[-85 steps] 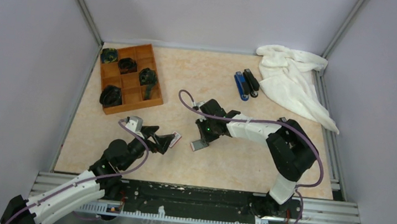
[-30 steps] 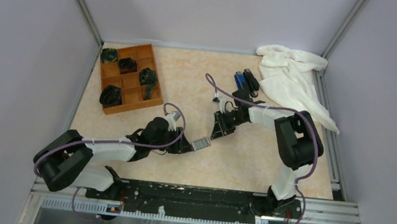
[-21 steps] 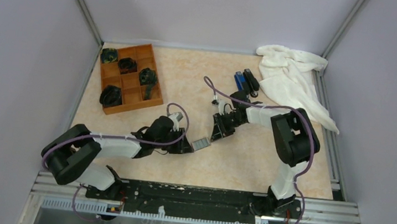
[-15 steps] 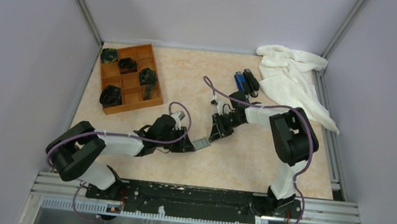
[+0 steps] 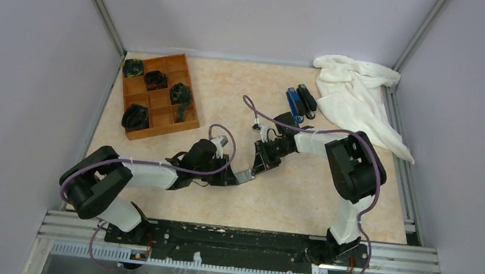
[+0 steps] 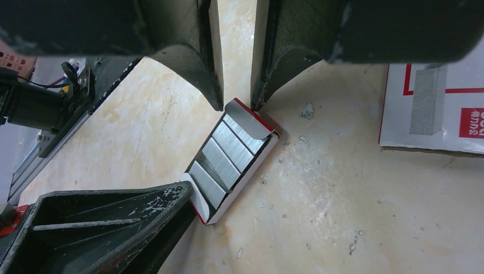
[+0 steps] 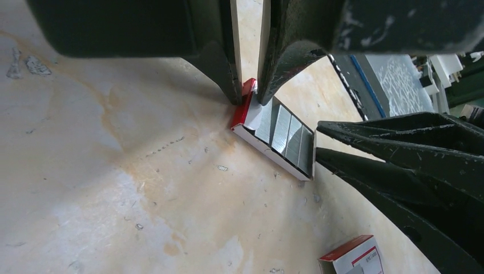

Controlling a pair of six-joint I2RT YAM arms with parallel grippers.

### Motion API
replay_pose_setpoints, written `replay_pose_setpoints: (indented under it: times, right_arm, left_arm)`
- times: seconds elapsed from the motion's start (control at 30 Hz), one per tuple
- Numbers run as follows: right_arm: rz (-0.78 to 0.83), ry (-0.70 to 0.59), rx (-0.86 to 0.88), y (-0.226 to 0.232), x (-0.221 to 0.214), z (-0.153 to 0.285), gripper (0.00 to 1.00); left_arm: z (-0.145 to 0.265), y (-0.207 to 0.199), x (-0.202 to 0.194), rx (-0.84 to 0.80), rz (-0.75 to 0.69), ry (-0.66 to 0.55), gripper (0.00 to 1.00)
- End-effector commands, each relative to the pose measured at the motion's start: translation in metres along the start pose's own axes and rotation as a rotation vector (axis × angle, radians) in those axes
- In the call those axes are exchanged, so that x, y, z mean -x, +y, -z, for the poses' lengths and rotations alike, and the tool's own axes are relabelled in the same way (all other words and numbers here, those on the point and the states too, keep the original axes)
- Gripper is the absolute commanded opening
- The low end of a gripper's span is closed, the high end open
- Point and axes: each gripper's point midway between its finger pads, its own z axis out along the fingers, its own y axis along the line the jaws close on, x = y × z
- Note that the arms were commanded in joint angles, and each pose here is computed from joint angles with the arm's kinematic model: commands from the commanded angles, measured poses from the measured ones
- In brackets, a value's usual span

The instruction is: Unload the staples from the stapler

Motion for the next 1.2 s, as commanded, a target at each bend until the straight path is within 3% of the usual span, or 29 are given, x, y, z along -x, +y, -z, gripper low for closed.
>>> replay_pose_setpoints:
  times: [0.0, 0.2, 0.7, 0.93, 1.17]
  right_arm:
    - [0.035, 0.017, -0.13, -0.021, -0.001, -0.007, 0.17]
    - [0.061, 0.015, -0.179, -0.025, 0.001, -0.005, 0.1]
    - [0.065, -0.126, -0.206, -0.029, 0.031, 0.045, 0.15]
    - [0.075, -0.237, -0.192, -0.033, 0.047, 0.089, 0.19]
    - [0.281, -0.321, -0.079, 0.012, 0.058, 0.12, 0.21]
  left_arm:
    - [-0.003, 0.009, -0.004, 0.039, -0.023, 0.023, 0.3]
    - [-0.007, 0.01, -0.001, 0.051, -0.036, 0.03, 0.29]
    - [-0.033, 0.003, 0.015, 0.042, -0.087, 0.071, 0.31]
    - [-0.036, -0.008, 0.028, 0.014, -0.107, 0.062, 0.45]
    - [0.009, -0.037, 0.042, -0.1, -0.212, -0.051, 0.51]
